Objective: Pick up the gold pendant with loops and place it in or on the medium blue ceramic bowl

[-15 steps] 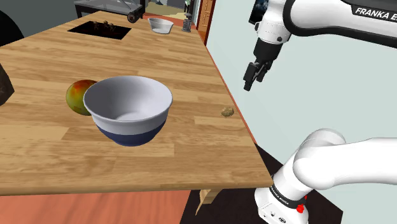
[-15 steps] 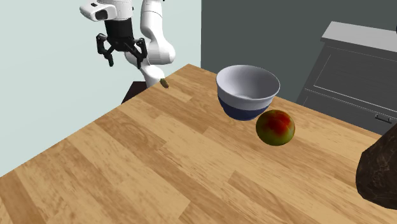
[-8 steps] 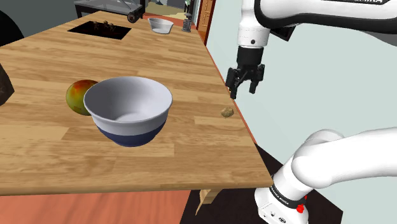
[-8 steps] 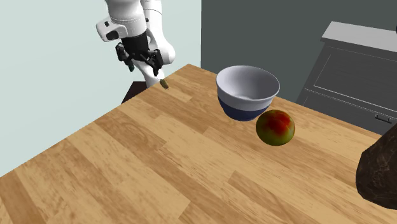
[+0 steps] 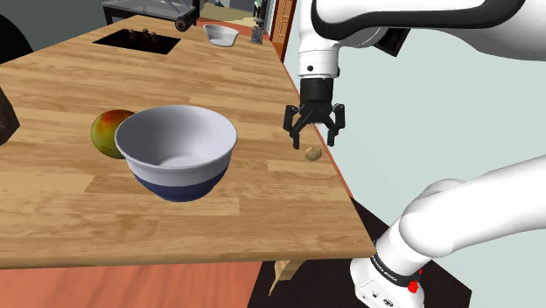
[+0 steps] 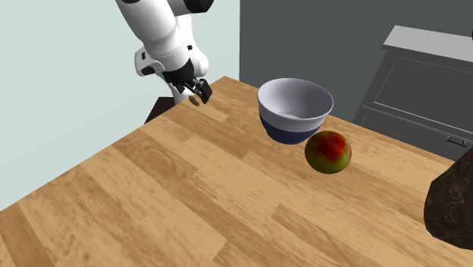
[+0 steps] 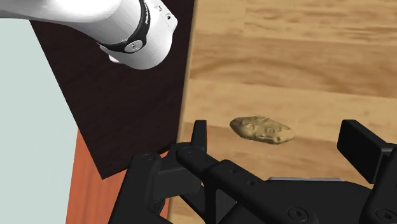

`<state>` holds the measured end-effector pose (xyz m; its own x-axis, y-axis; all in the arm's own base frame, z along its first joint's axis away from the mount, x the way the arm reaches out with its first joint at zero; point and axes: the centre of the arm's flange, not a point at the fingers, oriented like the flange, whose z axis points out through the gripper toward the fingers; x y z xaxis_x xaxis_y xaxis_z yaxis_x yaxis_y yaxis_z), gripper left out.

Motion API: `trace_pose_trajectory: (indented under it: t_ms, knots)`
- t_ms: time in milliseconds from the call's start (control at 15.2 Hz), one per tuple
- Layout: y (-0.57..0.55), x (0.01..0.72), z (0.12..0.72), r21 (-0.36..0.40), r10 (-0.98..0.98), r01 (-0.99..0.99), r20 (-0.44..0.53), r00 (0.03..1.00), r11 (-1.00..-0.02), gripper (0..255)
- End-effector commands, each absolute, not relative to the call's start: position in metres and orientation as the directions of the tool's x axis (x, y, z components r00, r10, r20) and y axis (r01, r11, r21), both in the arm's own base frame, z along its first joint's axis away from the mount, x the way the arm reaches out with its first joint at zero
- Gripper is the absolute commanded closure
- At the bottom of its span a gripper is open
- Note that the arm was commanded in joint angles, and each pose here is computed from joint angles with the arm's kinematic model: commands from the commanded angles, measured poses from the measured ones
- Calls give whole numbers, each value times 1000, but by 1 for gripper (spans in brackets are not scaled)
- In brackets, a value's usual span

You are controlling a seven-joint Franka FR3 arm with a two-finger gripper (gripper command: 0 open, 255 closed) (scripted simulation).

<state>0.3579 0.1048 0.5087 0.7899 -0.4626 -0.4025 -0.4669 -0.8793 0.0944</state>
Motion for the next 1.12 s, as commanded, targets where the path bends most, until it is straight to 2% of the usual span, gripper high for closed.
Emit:
trace_pose_trajectory:
  t_ms: [0, 726, 792, 1056]
  knots:
    - [106, 354, 499, 95, -466, -471, -405, 787, -877, 0]
    - [108, 349, 487, 95, -466, -471, -405, 787, -877, 0]
    - [108, 349, 487, 95, -466, -471, -405, 787, -877, 255]
    - [108, 349, 487, 95, -466, -471, -405, 787, -877, 255]
